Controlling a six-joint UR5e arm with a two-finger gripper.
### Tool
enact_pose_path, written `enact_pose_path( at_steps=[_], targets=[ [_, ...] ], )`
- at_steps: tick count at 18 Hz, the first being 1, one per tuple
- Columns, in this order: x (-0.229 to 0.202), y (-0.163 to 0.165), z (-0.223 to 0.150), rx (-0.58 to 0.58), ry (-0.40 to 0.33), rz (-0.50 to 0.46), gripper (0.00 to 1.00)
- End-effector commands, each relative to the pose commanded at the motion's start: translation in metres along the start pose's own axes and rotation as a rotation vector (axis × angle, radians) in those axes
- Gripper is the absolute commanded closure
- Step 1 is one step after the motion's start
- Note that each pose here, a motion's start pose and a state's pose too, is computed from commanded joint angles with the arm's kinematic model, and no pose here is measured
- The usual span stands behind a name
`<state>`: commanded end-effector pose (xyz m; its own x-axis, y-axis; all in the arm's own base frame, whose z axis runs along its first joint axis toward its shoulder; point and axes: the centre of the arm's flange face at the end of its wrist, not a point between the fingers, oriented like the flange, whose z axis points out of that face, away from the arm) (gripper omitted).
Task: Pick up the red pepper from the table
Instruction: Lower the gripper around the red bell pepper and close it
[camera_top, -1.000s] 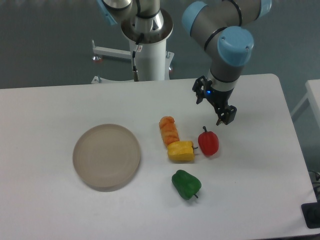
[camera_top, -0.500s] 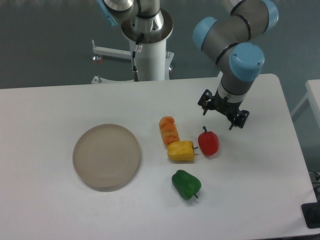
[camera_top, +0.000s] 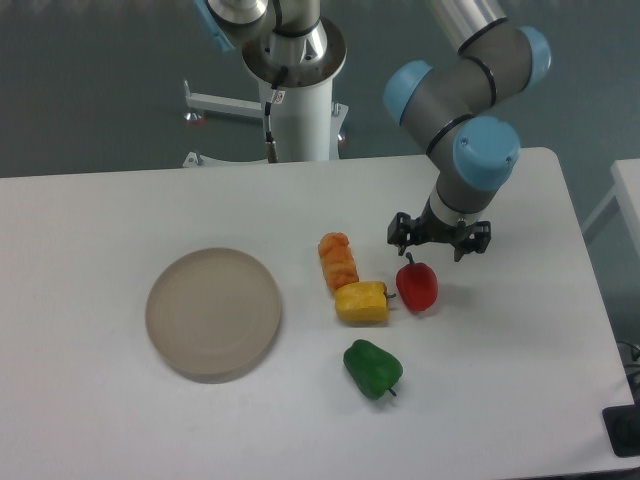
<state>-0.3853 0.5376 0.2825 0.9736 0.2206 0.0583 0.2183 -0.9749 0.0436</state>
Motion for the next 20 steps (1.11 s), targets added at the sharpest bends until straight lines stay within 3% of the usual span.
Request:
enact_pose_path(
  at_steps=[10,12,16,18,20],
  targets=[
    [0.010,-0.008,0.034,-0.004,-0.008,0.011,0.00],
    [0.010,-0.008,0.033,-0.004,-0.010,0.011,0.23],
    [0.003,-0.009,0.025,-0.018,-0.060,-0.006,0.79],
    [0.000,-0.014,0.004,0.015,-0.078,0.000,0.94],
    [-0.004,-0.018,-0.016,0.046,-0.093,-0.002,0.95]
  ],
)
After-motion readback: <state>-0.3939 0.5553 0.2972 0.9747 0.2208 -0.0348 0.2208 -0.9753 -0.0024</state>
